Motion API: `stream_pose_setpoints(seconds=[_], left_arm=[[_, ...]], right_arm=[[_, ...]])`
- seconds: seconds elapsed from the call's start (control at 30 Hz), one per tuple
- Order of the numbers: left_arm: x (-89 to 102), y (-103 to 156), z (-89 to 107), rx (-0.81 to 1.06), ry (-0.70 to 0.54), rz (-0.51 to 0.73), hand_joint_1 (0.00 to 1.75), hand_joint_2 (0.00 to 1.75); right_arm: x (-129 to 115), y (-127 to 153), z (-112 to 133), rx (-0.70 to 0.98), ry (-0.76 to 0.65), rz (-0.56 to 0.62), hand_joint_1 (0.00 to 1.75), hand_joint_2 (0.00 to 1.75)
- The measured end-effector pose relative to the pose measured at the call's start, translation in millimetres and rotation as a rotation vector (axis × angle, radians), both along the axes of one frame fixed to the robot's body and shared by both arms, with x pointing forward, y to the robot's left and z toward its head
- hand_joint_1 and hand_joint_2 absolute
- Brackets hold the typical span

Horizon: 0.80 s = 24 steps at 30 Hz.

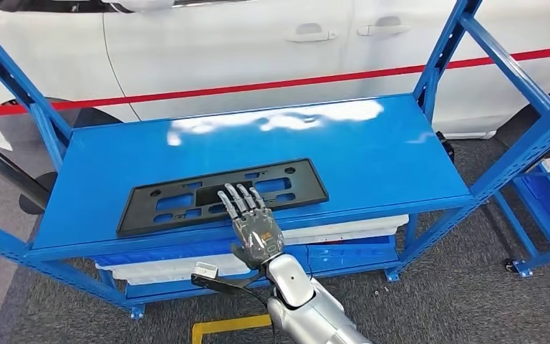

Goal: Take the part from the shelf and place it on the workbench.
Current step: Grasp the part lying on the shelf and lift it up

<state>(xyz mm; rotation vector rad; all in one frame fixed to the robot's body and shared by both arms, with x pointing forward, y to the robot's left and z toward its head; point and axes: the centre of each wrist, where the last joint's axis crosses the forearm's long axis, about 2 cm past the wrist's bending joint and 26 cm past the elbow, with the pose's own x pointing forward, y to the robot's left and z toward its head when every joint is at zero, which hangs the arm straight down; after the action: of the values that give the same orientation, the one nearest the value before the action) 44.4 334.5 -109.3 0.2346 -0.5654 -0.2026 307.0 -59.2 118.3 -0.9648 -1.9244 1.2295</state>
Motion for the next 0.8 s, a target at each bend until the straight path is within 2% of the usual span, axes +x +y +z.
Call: stream_pose_setpoints(seconds=[0.8], left_arm=[[-2.5, -3.7, -0.5, 0.018, 0.012, -0.02, 0.0, 0.0]], right_arm=[[0.0, 1.0, -3.1, -0.008, 0.035, 0.008, 0.0, 1.75]])
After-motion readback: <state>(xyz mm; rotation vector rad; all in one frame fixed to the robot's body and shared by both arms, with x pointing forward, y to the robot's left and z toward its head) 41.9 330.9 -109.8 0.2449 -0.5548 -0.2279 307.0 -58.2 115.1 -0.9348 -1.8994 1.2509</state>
